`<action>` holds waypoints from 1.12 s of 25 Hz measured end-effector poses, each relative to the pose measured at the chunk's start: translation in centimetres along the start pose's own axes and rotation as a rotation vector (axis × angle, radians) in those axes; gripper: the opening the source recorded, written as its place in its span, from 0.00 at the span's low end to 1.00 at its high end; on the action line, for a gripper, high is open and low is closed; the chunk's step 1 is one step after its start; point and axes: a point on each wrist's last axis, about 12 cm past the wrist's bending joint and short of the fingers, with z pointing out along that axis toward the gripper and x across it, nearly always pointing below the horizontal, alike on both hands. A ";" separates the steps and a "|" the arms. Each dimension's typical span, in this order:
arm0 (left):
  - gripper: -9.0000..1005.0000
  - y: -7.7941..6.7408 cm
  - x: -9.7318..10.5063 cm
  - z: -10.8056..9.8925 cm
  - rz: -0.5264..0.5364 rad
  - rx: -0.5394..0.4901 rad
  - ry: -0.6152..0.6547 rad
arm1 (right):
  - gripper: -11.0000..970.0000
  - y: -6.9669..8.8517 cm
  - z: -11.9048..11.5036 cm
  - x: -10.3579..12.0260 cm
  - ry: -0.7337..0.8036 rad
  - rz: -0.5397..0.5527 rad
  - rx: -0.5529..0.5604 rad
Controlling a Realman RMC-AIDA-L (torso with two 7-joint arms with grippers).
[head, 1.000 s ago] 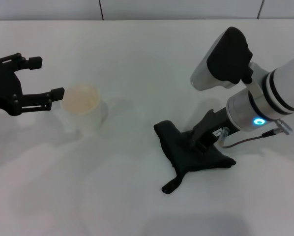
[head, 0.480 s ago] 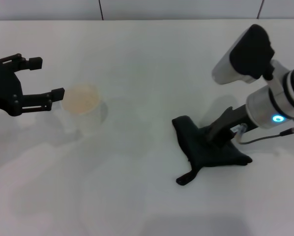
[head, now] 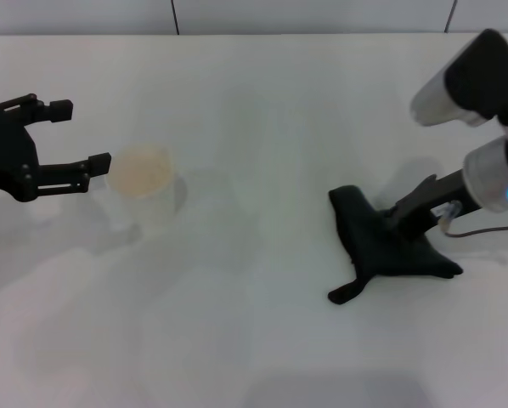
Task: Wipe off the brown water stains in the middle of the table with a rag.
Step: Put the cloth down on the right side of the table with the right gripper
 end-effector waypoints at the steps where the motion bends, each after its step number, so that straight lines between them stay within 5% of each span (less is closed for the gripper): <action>1: 0.88 0.0 0.0 0.0 0.000 0.000 0.000 | 0.11 -0.3 -0.2 0.2 -0.003 0.009 0.003; 13: 0.88 0.0 0.0 0.0 -0.001 -0.001 0.000 | 0.12 -2.9 -2.5 3.0 -0.018 0.104 0.058; 28: 0.88 0.0 -0.1 0.1 0.002 0.000 -0.002 | 0.12 -2.4 -2.5 3.4 0.018 0.095 0.018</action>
